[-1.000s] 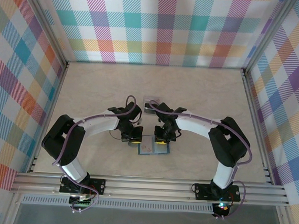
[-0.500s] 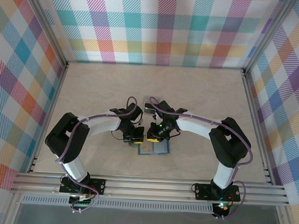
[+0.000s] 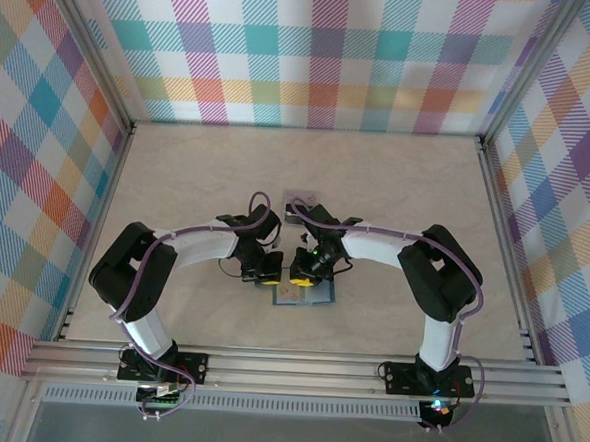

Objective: Take the credit cards out of the card holder

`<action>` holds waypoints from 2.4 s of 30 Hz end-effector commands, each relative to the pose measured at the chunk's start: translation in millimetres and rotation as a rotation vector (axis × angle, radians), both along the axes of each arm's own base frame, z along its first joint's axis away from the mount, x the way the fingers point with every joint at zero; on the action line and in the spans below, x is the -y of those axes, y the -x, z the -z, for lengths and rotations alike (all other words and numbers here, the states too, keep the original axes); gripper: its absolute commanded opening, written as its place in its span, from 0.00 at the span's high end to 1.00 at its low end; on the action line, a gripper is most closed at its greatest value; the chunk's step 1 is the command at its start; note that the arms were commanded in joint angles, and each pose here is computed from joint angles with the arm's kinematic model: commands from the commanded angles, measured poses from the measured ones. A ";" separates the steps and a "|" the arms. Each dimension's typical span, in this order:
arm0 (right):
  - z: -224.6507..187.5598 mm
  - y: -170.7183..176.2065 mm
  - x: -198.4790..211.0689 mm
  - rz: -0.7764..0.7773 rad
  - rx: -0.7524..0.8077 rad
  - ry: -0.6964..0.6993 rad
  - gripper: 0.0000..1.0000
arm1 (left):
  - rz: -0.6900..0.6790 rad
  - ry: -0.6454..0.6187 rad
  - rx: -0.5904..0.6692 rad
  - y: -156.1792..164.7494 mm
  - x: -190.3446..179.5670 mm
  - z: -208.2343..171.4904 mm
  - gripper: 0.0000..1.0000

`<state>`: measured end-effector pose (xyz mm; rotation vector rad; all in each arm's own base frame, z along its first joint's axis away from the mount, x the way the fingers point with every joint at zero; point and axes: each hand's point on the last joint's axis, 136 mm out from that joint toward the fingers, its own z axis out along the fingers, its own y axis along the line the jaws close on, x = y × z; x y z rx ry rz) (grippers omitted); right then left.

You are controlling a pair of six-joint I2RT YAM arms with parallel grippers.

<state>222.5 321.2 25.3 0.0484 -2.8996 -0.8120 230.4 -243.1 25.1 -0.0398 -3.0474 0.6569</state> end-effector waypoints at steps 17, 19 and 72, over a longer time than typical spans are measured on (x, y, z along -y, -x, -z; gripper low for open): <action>1.7 0.6 27.4 -0.002 0.037 0.118 0.68 | 0.035 -0.140 -0.047 12.2 -23.7 18.9 0.99; -2.5 0.0 25.5 -0.002 0.043 0.105 0.66 | 0.034 -0.134 -0.042 11.1 -22.6 16.5 0.99; -7.1 4.7 21.6 -0.005 0.028 0.024 0.63 | 0.087 -0.131 -0.019 12.6 4.4 3.8 0.99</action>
